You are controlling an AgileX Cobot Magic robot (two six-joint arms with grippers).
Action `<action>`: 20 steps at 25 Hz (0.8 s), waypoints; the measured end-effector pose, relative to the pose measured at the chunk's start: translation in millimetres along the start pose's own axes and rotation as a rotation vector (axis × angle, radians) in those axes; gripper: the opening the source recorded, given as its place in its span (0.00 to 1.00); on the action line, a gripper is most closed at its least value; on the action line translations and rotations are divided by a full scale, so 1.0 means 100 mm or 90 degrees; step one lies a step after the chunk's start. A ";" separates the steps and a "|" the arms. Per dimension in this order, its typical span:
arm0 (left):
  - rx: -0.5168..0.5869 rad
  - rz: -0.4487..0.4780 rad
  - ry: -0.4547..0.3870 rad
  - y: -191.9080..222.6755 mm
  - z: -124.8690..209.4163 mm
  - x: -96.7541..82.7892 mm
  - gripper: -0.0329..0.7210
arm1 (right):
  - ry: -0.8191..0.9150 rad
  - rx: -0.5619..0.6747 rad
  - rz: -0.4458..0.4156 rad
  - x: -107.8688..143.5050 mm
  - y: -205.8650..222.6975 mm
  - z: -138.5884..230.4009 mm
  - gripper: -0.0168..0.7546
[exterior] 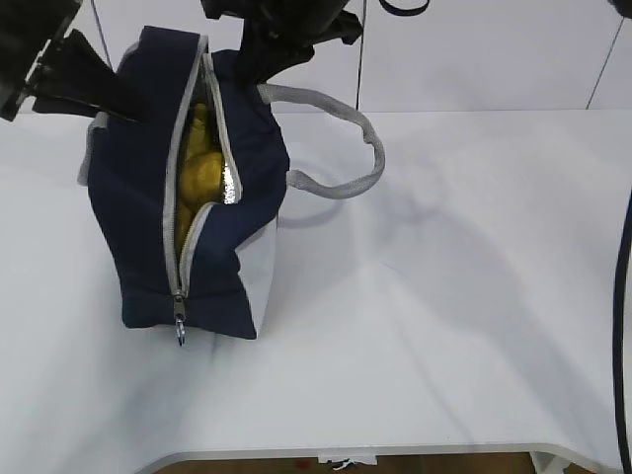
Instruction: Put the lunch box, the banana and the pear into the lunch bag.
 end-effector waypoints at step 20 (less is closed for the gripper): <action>-0.022 0.135 -0.026 0.74 -0.11 -0.57 0.04 | 0.053 -0.032 0.102 -0.52 -0.64 -0.03 0.03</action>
Point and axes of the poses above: a point on each arm's last joint axis where the gripper is mounted, y pointing out along that axis toward the gripper, x along the wrist's bending axis when the last joint is at zero, z = x × y, the point moved 8 cm from there along y, pointing out along that axis toward the gripper, and after that the axes turned 9 degrees about y, right-handed, at the moved point
